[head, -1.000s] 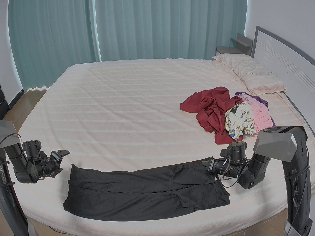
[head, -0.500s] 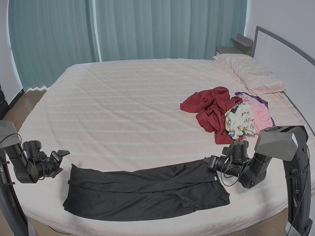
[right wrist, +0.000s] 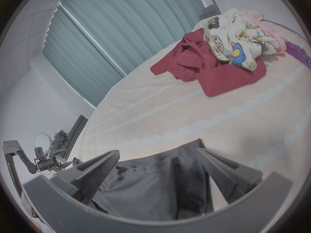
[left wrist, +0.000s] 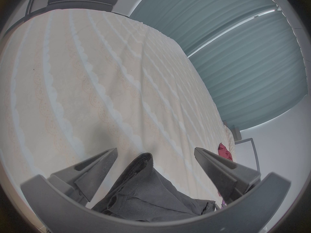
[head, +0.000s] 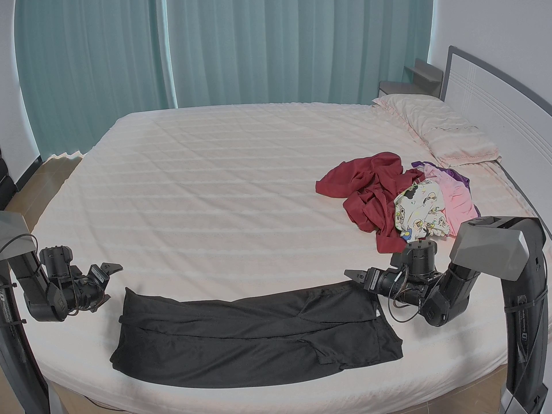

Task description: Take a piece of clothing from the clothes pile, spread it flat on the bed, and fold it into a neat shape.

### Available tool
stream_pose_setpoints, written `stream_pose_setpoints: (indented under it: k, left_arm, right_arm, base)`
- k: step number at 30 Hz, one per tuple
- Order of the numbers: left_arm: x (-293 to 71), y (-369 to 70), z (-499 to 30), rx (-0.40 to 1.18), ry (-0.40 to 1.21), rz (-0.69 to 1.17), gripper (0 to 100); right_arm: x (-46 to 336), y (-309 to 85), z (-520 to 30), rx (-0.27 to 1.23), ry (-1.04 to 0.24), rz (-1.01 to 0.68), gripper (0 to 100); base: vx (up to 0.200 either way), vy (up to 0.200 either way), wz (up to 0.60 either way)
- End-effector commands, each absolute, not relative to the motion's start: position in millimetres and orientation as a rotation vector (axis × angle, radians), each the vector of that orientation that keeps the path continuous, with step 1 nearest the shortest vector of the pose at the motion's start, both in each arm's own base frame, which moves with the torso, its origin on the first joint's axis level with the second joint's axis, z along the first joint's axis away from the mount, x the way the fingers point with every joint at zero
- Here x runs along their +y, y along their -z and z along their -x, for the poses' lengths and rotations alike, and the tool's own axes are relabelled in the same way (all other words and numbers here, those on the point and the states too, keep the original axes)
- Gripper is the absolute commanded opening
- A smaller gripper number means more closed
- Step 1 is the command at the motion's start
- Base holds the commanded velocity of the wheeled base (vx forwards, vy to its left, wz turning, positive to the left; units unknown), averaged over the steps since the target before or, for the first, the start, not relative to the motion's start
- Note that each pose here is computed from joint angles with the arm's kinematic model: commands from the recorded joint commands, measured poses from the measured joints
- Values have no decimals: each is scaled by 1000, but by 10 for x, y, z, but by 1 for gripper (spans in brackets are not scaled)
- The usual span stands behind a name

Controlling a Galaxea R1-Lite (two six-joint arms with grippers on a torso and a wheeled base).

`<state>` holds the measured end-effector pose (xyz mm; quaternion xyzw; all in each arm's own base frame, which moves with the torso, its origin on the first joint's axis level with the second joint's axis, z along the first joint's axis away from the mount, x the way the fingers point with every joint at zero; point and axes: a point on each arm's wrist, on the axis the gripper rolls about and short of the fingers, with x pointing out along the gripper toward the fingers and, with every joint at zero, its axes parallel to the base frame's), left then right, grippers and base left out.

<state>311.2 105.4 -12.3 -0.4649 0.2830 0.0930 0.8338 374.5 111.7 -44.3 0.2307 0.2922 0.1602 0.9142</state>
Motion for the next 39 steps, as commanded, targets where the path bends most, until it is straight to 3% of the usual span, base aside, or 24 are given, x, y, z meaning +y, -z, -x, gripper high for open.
stream_pose_setpoints:
  k: [1, 11, 24, 31, 32, 39]
  left_arm:
    - [1058, 119, -3110, 598, -199, 988, 100]
    - [1052, 127, -3107, 601, -198, 982, 100]
    - [1052, 122, -3108, 600, -198, 981, 100]
    - [1051, 129, -3104, 603, -197, 981, 100]
    - [1052, 127, -3107, 602, -196, 981, 100]
    - [1052, 127, -3107, 602, -196, 979, 100]
  right_arm:
    - [1370, 237, -3706, 612, -377, -452, 100]
    - [2103, 245, -3803, 657, -395, -279, 100]
    - [2195, 509, -3815, 672, -431, -79, 100]
    - [2248, 528, -3829, 656, -439, -61, 100]
    - [2252, 531, -3837, 653, -440, -62, 0]
    - [2331, 515, -3818, 637, -439, -52, 0]
  base:
    - [0, 0, 0]
    - [0, 0, 0]
    - [0, 0, 0]
    - [0, 0, 0]
    - [0, 0, 0]
    - [0, 0, 0]
